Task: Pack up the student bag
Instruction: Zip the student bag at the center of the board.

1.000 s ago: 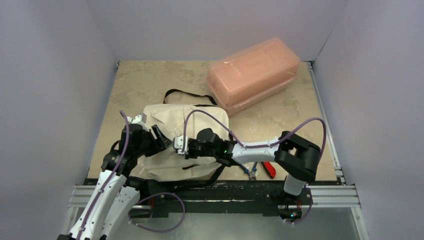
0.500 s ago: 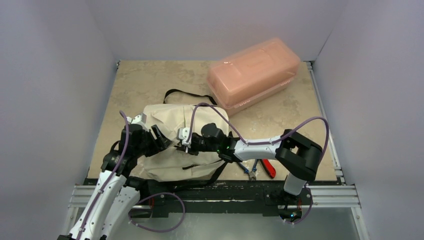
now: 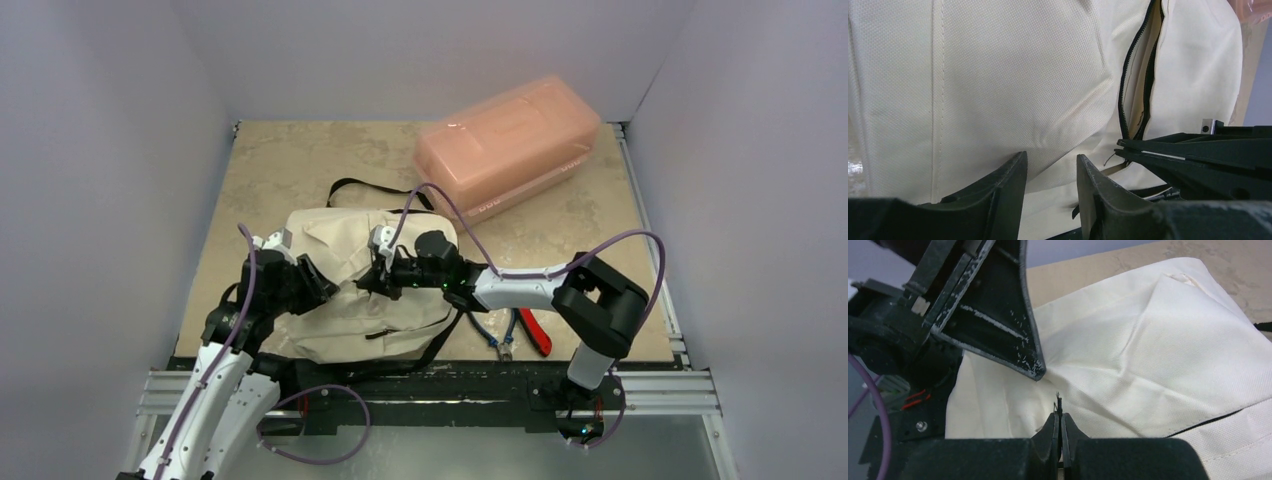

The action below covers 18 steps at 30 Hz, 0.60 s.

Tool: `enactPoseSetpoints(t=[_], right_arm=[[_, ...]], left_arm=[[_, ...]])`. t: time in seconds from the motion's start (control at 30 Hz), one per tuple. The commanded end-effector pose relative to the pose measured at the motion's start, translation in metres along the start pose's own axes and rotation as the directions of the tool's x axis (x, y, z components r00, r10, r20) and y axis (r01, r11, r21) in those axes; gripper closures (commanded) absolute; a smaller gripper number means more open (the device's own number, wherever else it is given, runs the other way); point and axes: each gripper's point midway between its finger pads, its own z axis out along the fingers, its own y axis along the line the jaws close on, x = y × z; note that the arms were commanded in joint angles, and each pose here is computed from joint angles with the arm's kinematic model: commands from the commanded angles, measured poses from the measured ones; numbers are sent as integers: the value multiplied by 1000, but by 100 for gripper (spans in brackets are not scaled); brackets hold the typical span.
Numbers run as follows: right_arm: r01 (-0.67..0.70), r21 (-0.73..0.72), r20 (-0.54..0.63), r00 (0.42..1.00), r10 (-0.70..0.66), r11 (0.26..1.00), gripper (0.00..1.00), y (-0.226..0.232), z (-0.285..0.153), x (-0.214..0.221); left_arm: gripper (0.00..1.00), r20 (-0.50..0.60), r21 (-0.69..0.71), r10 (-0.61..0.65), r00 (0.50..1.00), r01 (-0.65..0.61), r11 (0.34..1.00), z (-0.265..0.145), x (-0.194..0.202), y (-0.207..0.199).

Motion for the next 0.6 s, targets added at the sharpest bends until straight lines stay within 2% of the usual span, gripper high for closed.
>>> enactPoseSetpoints(t=[0.0, 0.13, 0.23, 0.27, 0.33, 0.4, 0.47, 0.57], right_arm=[[-219, -12, 162, 962, 218, 976, 100, -4, -12, -58], [-282, 15, 174, 946, 275, 959, 100, -13, -6, -67], [-302, 107, 241, 932, 270, 947, 100, -37, -9, -78], [-337, 151, 317, 907, 277, 929, 100, -58, -14, -95], [-357, 183, 358, 892, 277, 916, 100, -73, -17, -107], [-355, 179, 372, 888, 271, 917, 100, -80, -17, -118], [-350, 163, 352, 894, 277, 922, 100, -79, -12, -122], [-363, 122, 338, 890, 306, 924, 100, -72, -10, -120]], left_arm=[[62, -55, 75, -62, 997, 66, 995, 4, 15, -10], [66, -131, 54, -103, 986, 111, 992, 19, 34, 0], [66, -170, 14, -122, 978, 127, 992, 24, 45, 9], [66, -163, -5, -136, 977, 138, 990, 23, 46, 13], [64, -131, 4, -126, 983, 127, 992, 19, 40, 11], [55, -91, 83, -76, 993, 83, 993, 10, 28, -5], [43, -32, 225, 9, 999, -2, 974, -6, 12, -34], [37, 49, 403, 110, 993, -121, 907, -33, -4, -75]])
